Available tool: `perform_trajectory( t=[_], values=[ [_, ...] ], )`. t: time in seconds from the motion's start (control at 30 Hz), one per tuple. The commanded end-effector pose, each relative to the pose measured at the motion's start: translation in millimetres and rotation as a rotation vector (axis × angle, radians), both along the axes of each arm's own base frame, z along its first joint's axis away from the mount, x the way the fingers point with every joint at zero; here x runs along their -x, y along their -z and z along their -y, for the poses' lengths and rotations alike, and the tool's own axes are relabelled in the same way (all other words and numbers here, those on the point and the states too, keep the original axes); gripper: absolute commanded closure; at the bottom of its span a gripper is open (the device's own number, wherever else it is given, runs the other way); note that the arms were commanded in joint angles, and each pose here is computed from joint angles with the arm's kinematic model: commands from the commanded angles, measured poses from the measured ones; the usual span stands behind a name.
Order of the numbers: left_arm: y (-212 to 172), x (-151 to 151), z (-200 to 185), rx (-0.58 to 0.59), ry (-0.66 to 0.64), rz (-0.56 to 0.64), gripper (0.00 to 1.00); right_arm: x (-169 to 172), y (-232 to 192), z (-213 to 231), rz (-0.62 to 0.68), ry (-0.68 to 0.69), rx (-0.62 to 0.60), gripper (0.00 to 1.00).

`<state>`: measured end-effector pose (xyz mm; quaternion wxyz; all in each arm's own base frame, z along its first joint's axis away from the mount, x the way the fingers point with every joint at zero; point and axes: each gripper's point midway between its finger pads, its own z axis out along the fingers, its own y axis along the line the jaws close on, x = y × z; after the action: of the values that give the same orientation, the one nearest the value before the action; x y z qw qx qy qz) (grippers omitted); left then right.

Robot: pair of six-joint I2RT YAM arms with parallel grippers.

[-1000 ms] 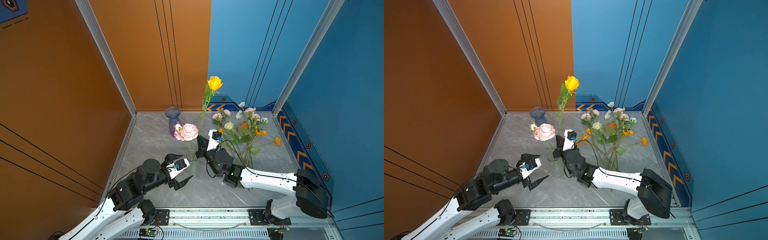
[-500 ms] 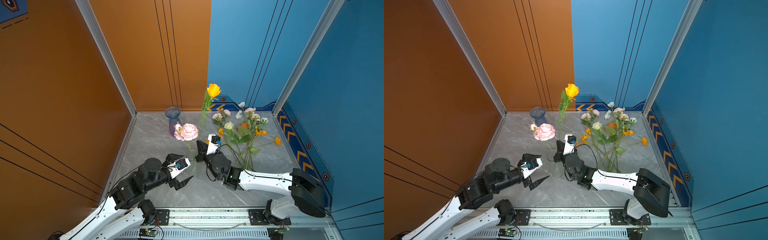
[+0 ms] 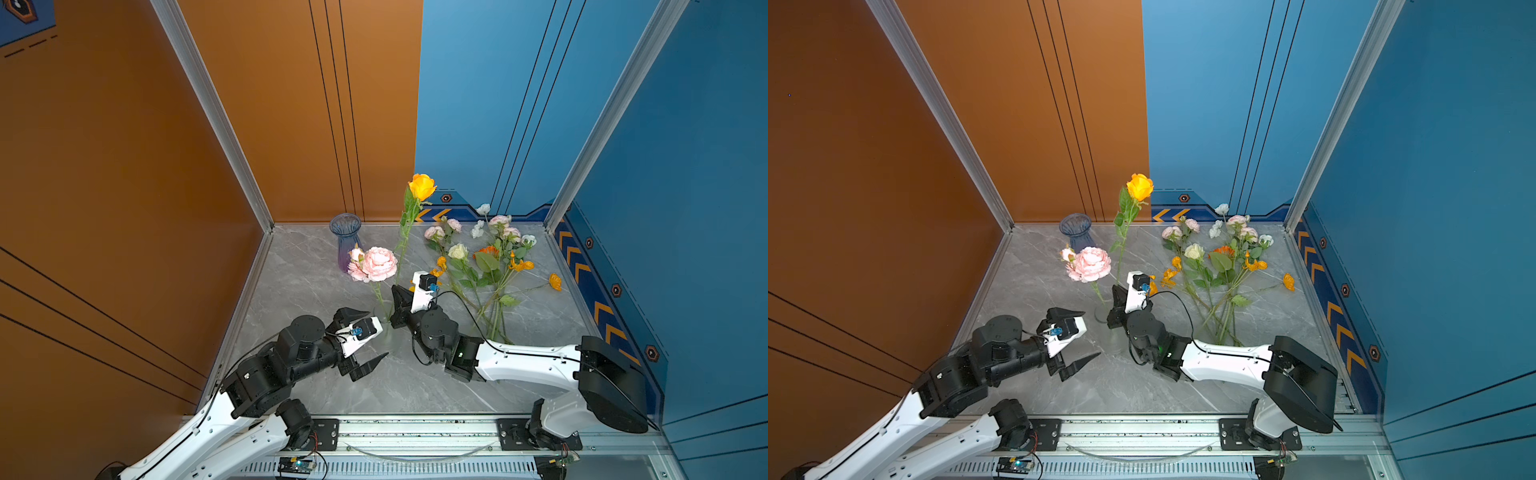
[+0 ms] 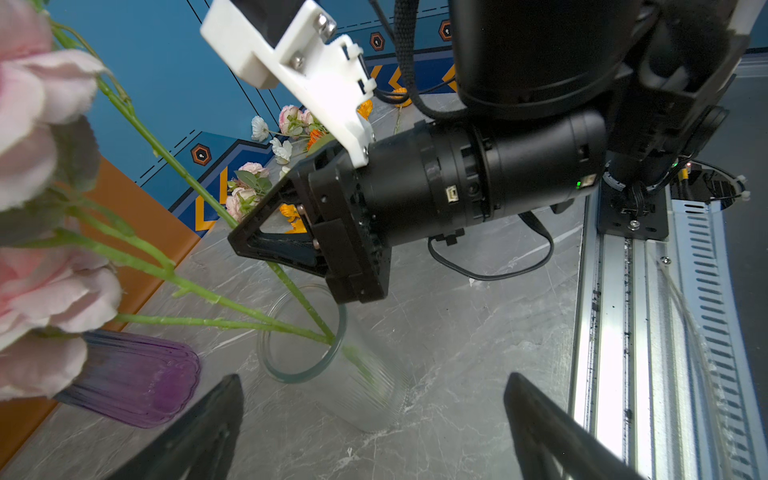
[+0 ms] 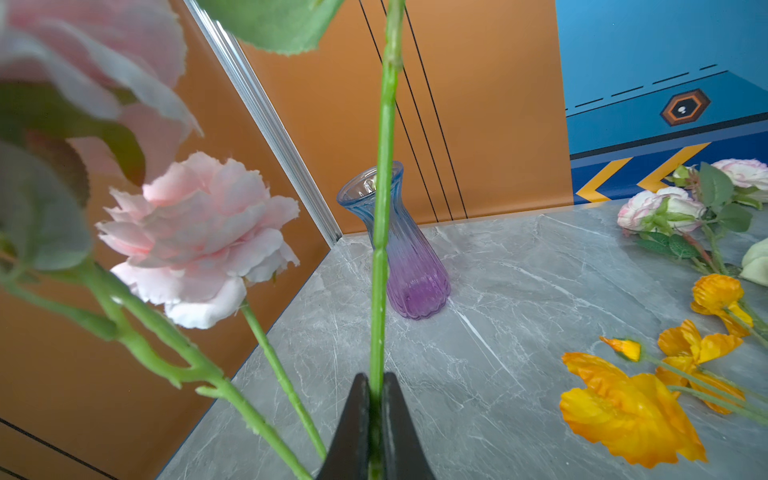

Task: Arrange the flowers into the vase
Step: 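Lower the yellow rose stem into the clear vase and open the right gripper, then move the right gripper back to the flower pile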

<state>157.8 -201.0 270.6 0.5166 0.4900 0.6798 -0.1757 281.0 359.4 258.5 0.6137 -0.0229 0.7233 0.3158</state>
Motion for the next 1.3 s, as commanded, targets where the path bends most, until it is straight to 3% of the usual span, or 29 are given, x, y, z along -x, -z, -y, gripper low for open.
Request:
perform_trajectory(
  t=[0.0, 0.27, 0.6, 0.9, 1.07, 1.2, 1.27],
  values=[
    [2.3, 1.1, 0.9, 0.01, 0.006, -0.022, 0.02, 5.8, 6.6, -1.0, -0.022, -0.017, 0.014, 0.88],
    [3.1, 1.7, 1.2, 0.009, 0.009, -0.024, 0.02, 9.2, 5.1, -3.6, -0.028, -0.035, 0.028, 0.78],
    [0.3, 3.9, 0.6, 0.016, 0.018, -0.013, 0.02, 16.2, 1.9, -3.5, -0.037, -0.058, 0.074, 0.56],
    [-8.9, 5.4, 9.2, 0.018, 0.072, 0.017, 0.02, 30.8, 0.5, 29.9, -0.061, -0.056, 0.135, 0.36],
    [-16.0, 1.3, 25.4, -0.014, 0.134, 0.022, 0.02, 42.2, 10.3, 75.8, -0.111, 0.006, 0.165, 0.36],
    [-22.6, 0.4, 38.8, -0.044, 0.183, 0.048, 0.02, 44.5, 29.7, 132.6, -0.175, 0.16, 0.164, 0.38],
    [-23.9, 2.1, 49.3, -0.067, 0.219, 0.059, 0.02, 41.3, 45.4, 172.7, -0.25, 0.284, 0.156, 0.45]
  ],
)
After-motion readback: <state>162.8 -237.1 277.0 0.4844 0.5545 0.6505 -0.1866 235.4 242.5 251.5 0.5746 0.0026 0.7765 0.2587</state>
